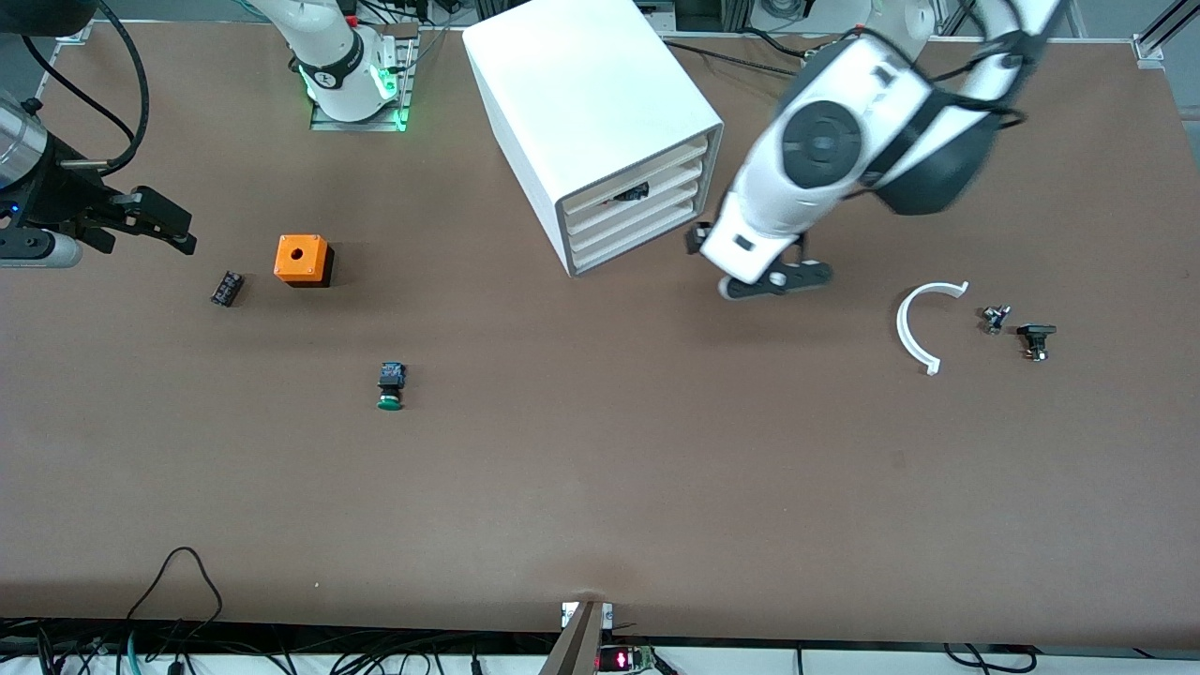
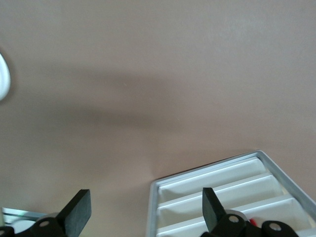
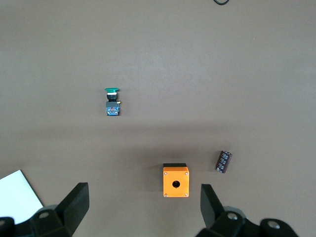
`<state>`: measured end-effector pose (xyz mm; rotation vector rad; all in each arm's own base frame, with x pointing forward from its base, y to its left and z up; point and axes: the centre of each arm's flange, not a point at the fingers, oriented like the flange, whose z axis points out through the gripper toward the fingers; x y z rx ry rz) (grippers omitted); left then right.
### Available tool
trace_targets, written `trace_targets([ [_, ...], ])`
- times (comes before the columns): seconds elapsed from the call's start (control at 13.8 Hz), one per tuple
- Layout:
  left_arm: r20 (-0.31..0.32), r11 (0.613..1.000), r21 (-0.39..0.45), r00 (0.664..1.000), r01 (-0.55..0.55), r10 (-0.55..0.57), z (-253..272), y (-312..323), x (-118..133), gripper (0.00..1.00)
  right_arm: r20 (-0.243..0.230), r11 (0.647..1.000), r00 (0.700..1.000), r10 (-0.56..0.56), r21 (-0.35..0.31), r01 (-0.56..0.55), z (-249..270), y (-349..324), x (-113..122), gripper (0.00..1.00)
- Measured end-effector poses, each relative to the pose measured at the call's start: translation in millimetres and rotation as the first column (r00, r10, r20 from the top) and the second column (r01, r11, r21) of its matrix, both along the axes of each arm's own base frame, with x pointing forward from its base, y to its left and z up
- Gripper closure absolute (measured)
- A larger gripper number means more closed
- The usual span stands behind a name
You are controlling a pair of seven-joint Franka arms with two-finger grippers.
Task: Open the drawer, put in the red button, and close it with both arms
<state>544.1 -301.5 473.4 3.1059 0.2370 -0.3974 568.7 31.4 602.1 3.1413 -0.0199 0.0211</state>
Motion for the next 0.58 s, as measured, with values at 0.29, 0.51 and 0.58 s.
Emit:
trace_targets([
  [0.29,0.020,0.991,-0.044,0.992,0.126,-0.125,41,93,42,0.00,0.000,1.000,1.000,0.001,0.000,-0.001,0,0,0,0.00],
  [0.51,0.049,0.976,-0.018,0.975,0.218,-0.217,46,168,62,0.00,0.000,1.000,1.000,0.001,0.000,-0.001,0,0,0,0.00],
  [0.58,0.064,0.971,-0.006,0.969,0.238,-0.237,51,185,65,0.00,0.000,1.000,1.000,0.002,0.000,-0.002,0,0,0,0.00],
])
